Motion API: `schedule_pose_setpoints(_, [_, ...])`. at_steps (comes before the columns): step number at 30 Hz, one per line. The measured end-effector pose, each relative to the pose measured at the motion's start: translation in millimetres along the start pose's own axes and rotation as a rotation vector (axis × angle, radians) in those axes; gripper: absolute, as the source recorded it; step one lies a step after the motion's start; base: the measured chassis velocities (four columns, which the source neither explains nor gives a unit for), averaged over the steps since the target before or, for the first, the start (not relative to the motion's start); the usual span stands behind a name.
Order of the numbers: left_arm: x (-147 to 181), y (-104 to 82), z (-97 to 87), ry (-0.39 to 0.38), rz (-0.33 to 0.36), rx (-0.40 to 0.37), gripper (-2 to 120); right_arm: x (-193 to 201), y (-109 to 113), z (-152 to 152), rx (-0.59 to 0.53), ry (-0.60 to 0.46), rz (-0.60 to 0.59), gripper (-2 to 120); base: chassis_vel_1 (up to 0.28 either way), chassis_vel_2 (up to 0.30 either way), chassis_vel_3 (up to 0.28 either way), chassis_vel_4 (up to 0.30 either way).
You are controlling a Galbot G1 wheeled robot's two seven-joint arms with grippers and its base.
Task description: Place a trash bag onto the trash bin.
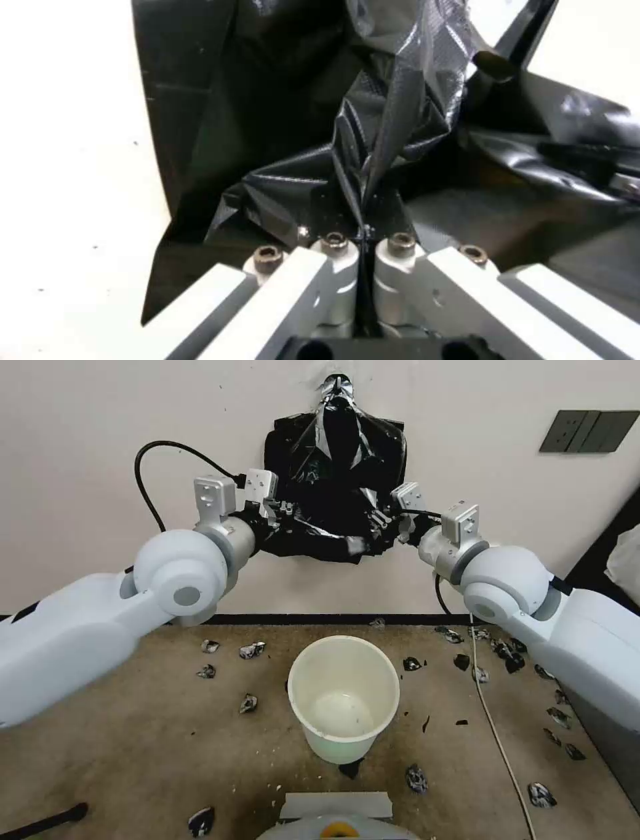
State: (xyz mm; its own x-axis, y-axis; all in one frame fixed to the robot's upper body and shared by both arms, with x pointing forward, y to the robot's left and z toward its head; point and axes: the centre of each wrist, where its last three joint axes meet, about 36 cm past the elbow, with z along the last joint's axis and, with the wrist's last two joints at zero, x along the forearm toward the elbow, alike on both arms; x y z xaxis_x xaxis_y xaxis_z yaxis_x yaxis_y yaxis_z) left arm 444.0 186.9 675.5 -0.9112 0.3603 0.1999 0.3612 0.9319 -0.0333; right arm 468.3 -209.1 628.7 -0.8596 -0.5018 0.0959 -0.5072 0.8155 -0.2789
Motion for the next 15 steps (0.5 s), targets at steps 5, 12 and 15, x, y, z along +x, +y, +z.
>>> schedule_pose_setpoints(5, [6, 4.5, 3.6, 0.001, -0.011, 0.010, 0, 9, 5, 2, -0.038, -0.056, -0.013, 0, 0.000, 0.000, 0.000, 0.000])
schedule_pose_setpoints(12, [23, 9.8, 13.4, -0.012, -0.025, 0.002, 0, 29, 14, 9, -0.105, -0.161, -0.080, 0, 0.000, 0.000, 0.000, 0.000])
schedule_pose_setpoints(15, [37, 16.6, 23.4, -0.060, -0.056, -0.027, 0, 45, 25, 13, -0.135, -0.202, -0.126, 0, 0.000, 0.000, 0.000, 0.000])
